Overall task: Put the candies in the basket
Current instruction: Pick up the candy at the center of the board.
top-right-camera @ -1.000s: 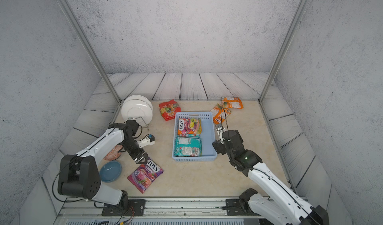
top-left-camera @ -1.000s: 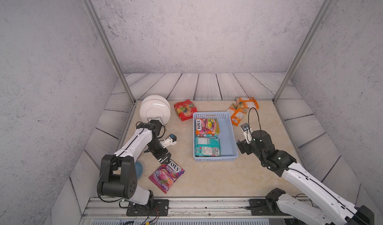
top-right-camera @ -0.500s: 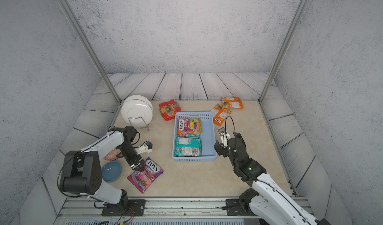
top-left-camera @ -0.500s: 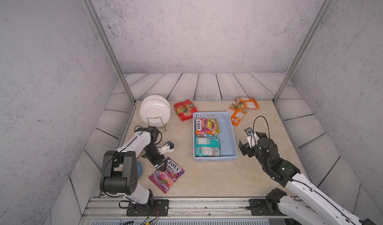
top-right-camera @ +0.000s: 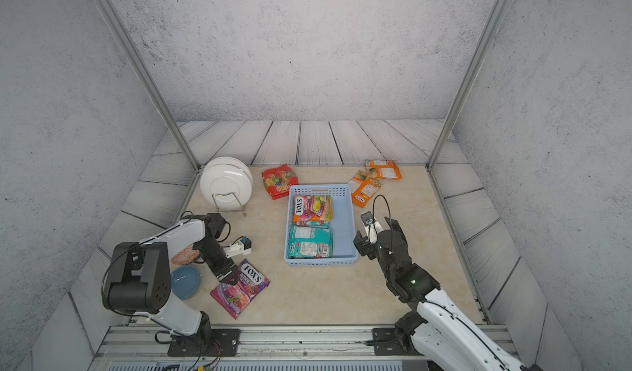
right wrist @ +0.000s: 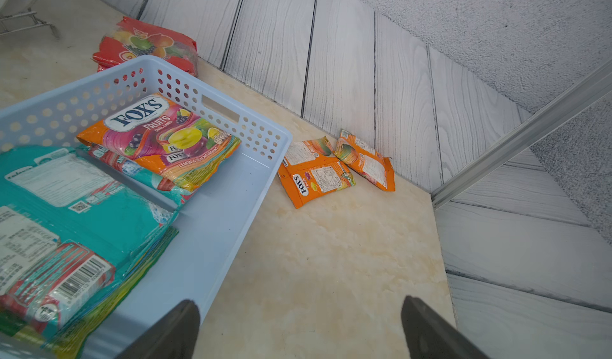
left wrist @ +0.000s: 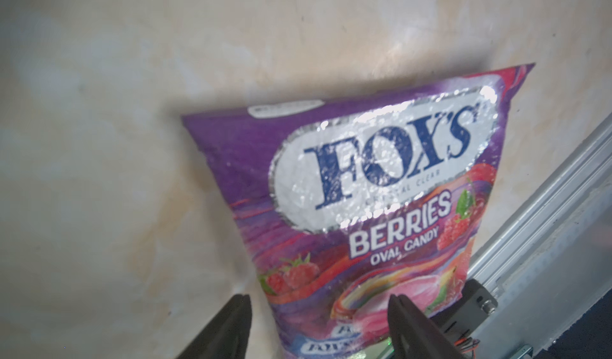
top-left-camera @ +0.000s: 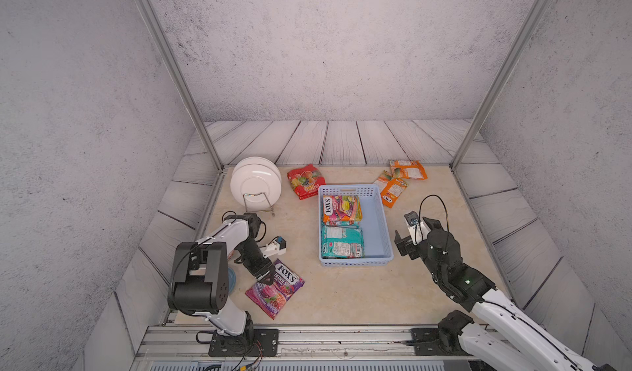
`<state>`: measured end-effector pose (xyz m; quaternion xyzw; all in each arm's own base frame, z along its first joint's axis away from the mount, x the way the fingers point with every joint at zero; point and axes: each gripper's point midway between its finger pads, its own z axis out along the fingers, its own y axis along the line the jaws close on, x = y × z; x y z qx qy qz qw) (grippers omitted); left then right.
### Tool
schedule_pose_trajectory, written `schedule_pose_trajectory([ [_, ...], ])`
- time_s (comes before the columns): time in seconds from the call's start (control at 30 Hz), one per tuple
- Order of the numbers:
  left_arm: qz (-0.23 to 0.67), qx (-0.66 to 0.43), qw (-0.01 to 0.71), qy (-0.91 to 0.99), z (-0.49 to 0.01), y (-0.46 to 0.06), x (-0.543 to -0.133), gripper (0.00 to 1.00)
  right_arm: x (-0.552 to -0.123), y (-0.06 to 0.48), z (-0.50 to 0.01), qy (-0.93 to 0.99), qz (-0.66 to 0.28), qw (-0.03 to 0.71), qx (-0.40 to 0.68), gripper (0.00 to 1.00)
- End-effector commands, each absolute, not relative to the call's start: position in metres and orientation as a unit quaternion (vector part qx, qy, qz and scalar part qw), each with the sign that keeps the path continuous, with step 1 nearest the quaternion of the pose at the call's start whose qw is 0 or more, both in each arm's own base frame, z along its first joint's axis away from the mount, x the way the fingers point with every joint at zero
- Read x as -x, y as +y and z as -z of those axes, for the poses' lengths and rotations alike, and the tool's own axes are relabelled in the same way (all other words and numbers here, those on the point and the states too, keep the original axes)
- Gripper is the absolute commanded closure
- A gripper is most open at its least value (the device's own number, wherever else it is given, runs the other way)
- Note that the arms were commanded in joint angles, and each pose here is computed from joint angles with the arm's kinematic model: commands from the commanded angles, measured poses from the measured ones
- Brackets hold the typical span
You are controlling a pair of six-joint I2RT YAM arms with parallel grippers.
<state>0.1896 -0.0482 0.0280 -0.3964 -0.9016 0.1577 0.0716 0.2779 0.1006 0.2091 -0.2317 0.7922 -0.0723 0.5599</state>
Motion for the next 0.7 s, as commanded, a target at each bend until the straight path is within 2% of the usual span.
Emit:
schedule_pose_trajectory([
  [0.0, -0.169, 0.397, 0.082, -0.898, -0.021, -0.048, -0.184, 0.34, -0.278, 0.097, -0.214, 0.786, 0.077, 0.571, 0.223, 0.01],
  [0.17, -0.166, 0.401, 0.077, -0.898, -0.019, -0.048, -0.186, 0.48, -0.279, 0.094, -0.215, 0.786, 0.085, 0.572, 0.219, 0.01],
  [0.37, -0.178, 0.410, 0.038, -0.894, -0.034, -0.056, -0.198, 0.76, -0.279, 0.095, -0.217, 0.784, 0.082, 0.574, 0.220, 0.01],
  [0.43, -0.173, 0.416, 0.026, -0.893, -0.041, -0.056, -0.206, 0.93, -0.279, 0.093, -0.214, 0.787, 0.090, 0.570, 0.218, 0.01],
  [0.47, -0.173, 0.416, 0.022, -0.893, -0.044, -0.057, -0.209, 0.98, -0.279, 0.093, -0.213, 0.787, 0.089, 0.569, 0.220, 0.01],
  [0.67, -0.162, 0.431, -0.011, -0.888, -0.065, -0.059, -0.232, 1.00, -0.279, 0.092, -0.217, 0.784, 0.090, 0.574, 0.217, 0.01],
])
